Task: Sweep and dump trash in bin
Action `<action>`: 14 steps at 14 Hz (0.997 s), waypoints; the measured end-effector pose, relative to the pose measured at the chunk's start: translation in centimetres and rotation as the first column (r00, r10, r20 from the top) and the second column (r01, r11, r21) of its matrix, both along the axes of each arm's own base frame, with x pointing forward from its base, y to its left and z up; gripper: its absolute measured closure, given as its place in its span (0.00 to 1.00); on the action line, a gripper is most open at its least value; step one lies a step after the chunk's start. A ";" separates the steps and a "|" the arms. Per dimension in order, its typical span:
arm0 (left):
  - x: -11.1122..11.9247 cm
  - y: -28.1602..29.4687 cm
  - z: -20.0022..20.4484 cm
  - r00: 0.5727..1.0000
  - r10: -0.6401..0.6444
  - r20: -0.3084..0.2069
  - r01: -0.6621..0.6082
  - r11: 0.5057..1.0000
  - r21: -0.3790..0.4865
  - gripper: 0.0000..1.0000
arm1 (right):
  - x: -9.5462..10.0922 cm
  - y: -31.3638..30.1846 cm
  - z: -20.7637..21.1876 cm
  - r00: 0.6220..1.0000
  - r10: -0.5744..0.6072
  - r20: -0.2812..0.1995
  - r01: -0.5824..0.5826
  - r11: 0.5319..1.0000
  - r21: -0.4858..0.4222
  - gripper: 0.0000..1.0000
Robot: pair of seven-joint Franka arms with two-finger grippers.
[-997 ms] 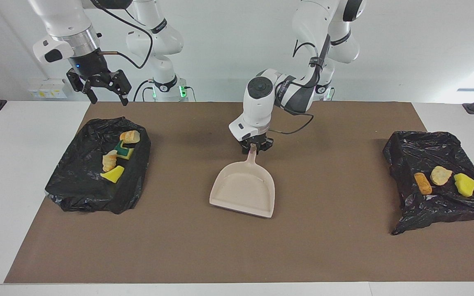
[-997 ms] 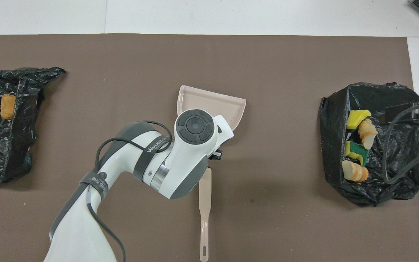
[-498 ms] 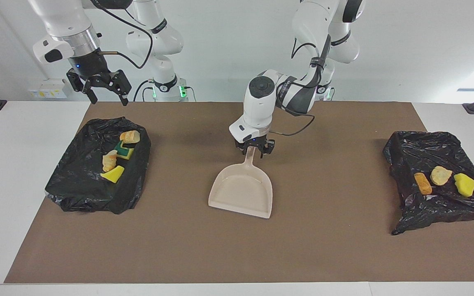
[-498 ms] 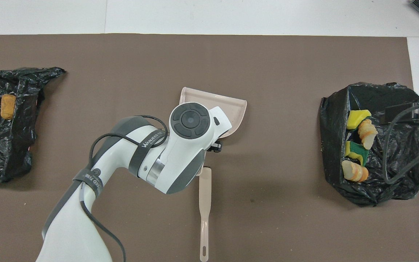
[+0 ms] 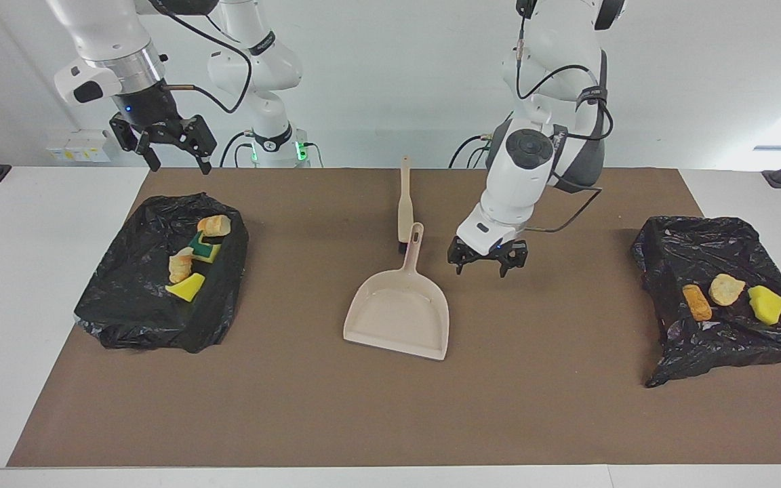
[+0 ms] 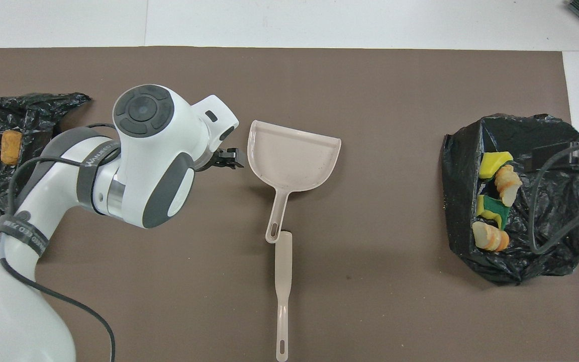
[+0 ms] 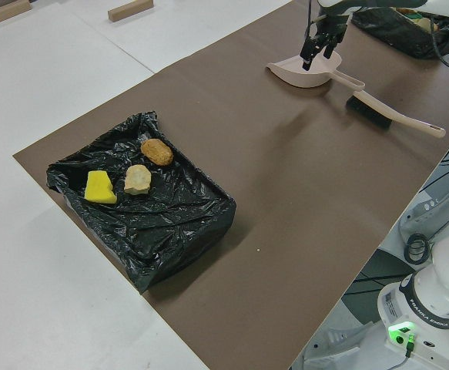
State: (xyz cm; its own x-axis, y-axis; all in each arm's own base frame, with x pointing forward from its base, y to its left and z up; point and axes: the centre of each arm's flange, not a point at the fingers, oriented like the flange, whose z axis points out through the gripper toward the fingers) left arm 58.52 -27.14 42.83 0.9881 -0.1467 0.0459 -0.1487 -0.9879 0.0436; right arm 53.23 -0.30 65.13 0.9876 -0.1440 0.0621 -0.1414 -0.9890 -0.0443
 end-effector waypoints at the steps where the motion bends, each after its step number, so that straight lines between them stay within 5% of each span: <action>1: 0.6 1.6 0.6 1.000 -0.023 0.005 0.023 1.000 0.000 0.00 | 0.0 0.0 0.0 1.000 0.000 0.000 0.000 1.000 0.000 0.00; 9: 2.6 16.8 8.4 0.995 -0.102 0.011 0.102 0.995 0.012 0.00 | 0.0 0.0 0.0 1.000 0.000 0.000 0.000 1.000 0.000 0.00; 14: 1.5 26.1 11.4 1.000 0.012 -0.015 -0.011 1.000 0.008 0.00 | 0.0 0.0 0.0 1.000 0.000 0.000 0.000 1.000 0.000 0.00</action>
